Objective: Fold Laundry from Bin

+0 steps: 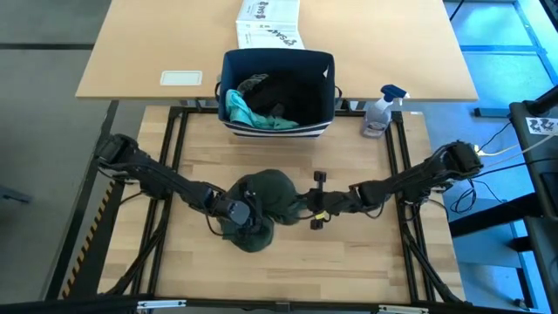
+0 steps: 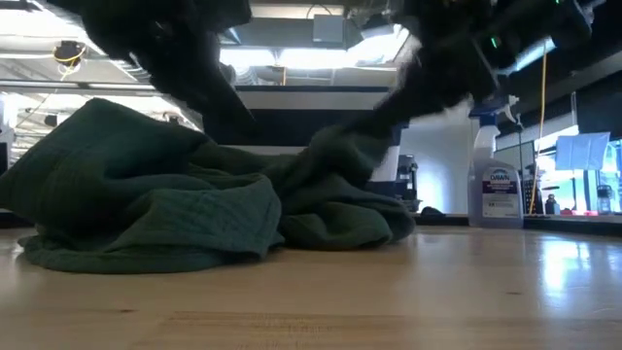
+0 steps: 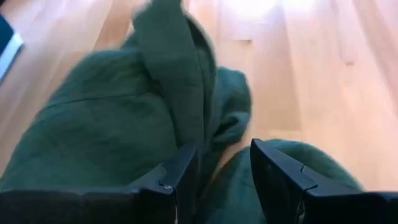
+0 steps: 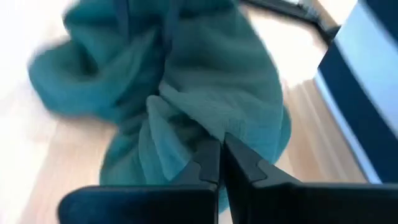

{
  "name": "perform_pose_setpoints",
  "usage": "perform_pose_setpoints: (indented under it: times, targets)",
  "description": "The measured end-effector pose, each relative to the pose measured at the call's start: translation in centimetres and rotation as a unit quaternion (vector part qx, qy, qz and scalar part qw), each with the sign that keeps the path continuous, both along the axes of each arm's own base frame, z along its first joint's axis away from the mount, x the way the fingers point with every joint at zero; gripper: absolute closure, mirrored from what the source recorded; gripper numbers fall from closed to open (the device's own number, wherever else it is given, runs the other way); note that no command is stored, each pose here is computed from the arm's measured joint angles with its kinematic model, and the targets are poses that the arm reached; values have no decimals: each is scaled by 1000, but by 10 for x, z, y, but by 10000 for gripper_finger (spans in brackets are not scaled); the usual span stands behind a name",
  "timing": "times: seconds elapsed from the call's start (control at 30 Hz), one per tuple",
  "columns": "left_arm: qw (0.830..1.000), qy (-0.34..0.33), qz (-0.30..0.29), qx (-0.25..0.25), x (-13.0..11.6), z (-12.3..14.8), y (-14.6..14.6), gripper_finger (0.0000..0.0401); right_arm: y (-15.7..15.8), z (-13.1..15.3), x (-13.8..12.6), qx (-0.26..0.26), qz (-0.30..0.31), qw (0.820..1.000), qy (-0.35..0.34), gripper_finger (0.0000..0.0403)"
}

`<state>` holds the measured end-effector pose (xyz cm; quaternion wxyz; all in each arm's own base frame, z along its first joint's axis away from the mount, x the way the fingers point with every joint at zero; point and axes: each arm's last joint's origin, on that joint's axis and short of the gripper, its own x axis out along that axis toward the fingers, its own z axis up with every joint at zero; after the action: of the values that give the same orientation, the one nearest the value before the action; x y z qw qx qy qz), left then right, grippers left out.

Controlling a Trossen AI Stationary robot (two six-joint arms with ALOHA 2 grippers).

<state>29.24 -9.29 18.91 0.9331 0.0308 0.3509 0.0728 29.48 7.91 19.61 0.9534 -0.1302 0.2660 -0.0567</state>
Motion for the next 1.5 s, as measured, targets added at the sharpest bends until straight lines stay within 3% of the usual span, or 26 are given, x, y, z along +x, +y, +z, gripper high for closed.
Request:
perform_pose_setpoints:
  times: [0.3,0.57,0.93,1.1,1.23,1.5]
  targets:
    - [995,-88,24,29,21,0,2,262,4,28,10,21,14,999,-38,391]
    - [997,-50,36,50,21,-8,14,270,9,30,10,33,38,998,-41,392]
    - [998,-44,1,51,22,-6,13,350,17,58,-6,19,36,995,-89,392]
    - [993,-67,-21,93,29,23,7,392,13,78,-21,23,27,993,-115,389]
    - [987,-42,-30,154,36,58,3,393,6,99,-36,25,16,989,-144,389]
    - [977,-48,-22,206,29,173,6,390,-18,143,-84,-29,-70,975,-211,389]
